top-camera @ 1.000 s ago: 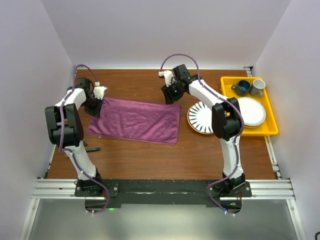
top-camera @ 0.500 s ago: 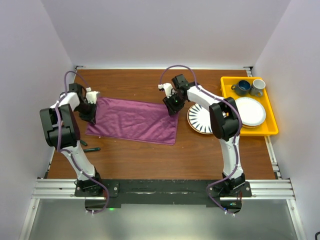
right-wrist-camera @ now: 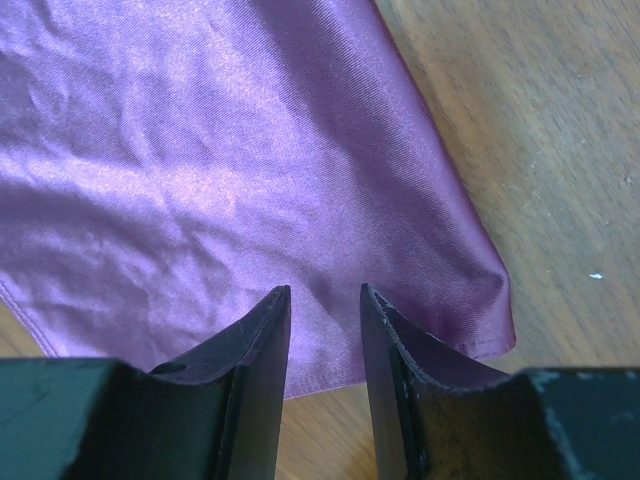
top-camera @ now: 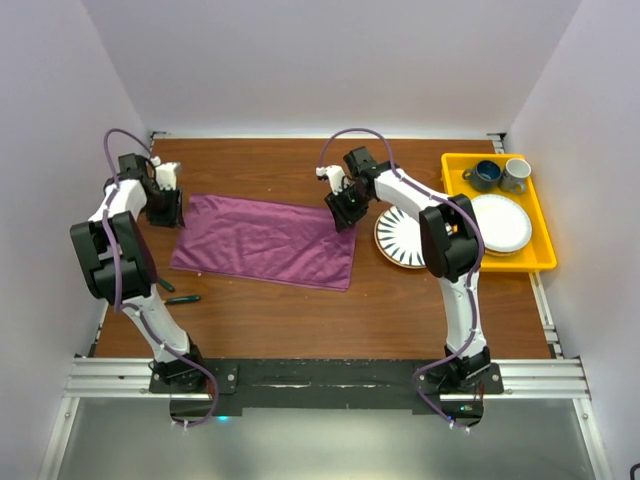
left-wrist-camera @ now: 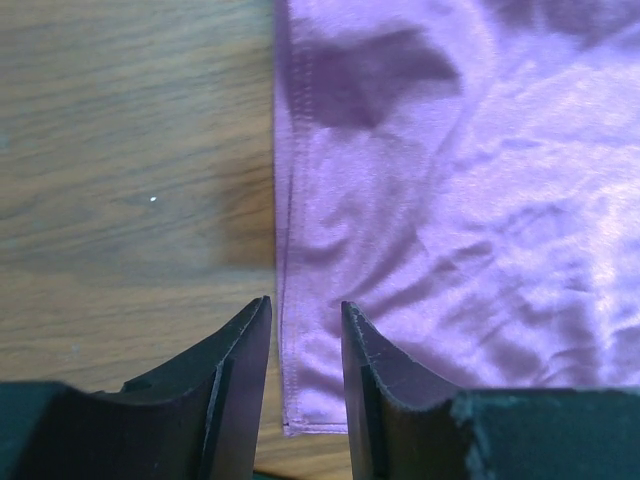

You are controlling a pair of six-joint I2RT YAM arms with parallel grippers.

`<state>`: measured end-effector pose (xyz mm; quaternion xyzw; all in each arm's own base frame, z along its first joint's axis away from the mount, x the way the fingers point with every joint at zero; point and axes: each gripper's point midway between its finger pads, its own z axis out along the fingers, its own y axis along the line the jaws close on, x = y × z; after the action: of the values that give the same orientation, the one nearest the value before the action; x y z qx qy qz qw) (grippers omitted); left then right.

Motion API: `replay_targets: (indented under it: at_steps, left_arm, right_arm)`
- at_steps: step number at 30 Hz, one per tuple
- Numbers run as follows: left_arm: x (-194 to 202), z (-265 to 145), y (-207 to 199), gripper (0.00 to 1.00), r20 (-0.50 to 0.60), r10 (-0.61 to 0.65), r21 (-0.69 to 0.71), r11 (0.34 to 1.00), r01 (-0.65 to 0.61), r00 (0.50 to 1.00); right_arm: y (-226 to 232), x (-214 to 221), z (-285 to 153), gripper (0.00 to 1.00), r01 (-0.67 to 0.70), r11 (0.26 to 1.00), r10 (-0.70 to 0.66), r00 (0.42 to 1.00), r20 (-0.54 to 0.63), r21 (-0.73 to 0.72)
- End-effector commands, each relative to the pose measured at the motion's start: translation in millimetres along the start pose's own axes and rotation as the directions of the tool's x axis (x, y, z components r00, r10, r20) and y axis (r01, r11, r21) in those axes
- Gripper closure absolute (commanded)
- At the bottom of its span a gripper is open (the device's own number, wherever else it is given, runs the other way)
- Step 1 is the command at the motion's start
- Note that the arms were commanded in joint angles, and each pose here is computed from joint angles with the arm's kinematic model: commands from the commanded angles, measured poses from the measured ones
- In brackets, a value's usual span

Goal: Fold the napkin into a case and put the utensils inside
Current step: Smooth out the rectangle-folded napkin at the center of the board.

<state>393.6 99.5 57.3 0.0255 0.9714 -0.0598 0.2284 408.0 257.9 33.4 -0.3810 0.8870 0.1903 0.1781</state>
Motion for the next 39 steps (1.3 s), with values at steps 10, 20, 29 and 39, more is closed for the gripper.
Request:
replay_targets:
  at_steps: [10,20,29,39]
  left_arm:
    - [-12,10,3,0.59,0.040,-0.014,0.013,1.000,0.013,0.999]
    - [-98,-2,-18,0.65,0.278,-0.016,0.150,0.988,-0.027,0.961]
    - [-110,31,-27,0.86,0.264,-0.014,0.174,0.984,-0.033,0.964]
    - [-117,78,-6,0.77,0.223,-0.033,0.128,0.992,0.004,0.974]
  right_arm:
    - [4,-5,-15,0.63,0.006,1.000,-0.006,1.000,0.017,0.007]
    - [-7,7,-5,0.65,0.021,0.999,-0.020,1.000,-0.022,0.046]
    - [-13,6,0,0.66,0.022,0.998,-0.019,0.999,-0.040,0.066]
    - [-21,11,4,0.66,0.035,0.995,-0.028,0.996,-0.080,0.088]
